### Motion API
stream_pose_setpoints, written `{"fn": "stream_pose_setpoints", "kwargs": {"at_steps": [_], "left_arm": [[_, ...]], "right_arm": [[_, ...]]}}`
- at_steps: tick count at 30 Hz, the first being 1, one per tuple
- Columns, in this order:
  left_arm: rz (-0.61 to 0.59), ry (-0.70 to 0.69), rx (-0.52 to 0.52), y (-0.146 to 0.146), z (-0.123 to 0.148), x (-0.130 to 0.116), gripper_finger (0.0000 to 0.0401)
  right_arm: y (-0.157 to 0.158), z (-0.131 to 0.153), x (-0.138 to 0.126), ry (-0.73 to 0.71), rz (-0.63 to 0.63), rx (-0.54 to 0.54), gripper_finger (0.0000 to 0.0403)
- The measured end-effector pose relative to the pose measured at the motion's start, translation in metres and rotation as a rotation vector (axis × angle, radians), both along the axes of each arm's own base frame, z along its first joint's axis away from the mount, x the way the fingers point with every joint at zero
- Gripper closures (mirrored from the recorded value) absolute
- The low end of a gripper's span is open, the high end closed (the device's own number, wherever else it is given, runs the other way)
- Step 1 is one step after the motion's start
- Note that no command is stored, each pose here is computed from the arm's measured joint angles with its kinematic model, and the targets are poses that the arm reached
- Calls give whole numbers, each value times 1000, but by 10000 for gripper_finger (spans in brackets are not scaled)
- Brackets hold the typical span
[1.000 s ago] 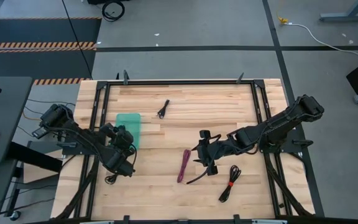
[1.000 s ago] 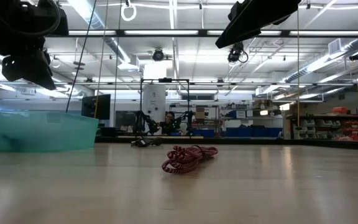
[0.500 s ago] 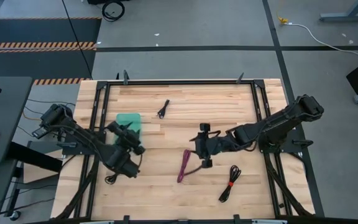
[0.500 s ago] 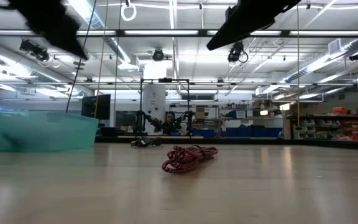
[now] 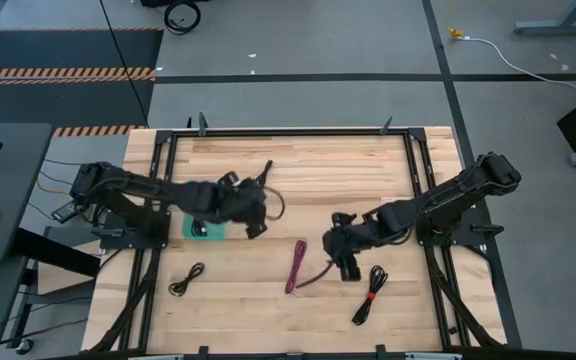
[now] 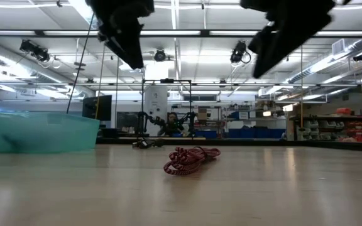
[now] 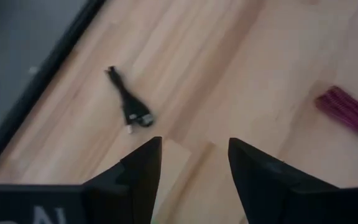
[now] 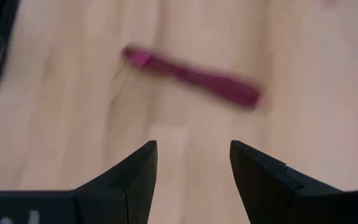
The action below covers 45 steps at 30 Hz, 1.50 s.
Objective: Pick and place USB-C Cables
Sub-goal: Put the black USB cable into the green bin
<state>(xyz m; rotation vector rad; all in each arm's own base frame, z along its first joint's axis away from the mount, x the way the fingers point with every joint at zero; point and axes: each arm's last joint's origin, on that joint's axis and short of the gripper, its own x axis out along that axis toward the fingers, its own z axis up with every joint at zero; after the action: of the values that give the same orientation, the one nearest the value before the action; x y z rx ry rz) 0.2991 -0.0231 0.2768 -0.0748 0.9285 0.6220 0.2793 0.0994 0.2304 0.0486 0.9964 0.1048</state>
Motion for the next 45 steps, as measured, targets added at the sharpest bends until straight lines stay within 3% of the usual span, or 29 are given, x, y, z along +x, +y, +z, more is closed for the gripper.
{"fn": "stream_pose_setpoints", "kwargs": {"at_steps": [6, 14, 20, 29, 45], "left_arm": [[119, 7, -38, 54, 0, 1, 225], [242, -48, -294, 128, -23, 9, 225], [324, -40, -306, 160, -50, 17, 225], [305, -13, -267, 168, -60, 21, 225], [240, 6, -255, 155, -60, 26, 225]], "right_arm": [[27, -4, -19, 97, 71, 32, 194], [54, -3, -32, 53, 114, -11, 196], [58, -1, -32, -22, 103, -98, 196], [54, 1, -29, -104, 17, -240, 196], [58, 8, -20, -230, -42, -172, 196]]}}
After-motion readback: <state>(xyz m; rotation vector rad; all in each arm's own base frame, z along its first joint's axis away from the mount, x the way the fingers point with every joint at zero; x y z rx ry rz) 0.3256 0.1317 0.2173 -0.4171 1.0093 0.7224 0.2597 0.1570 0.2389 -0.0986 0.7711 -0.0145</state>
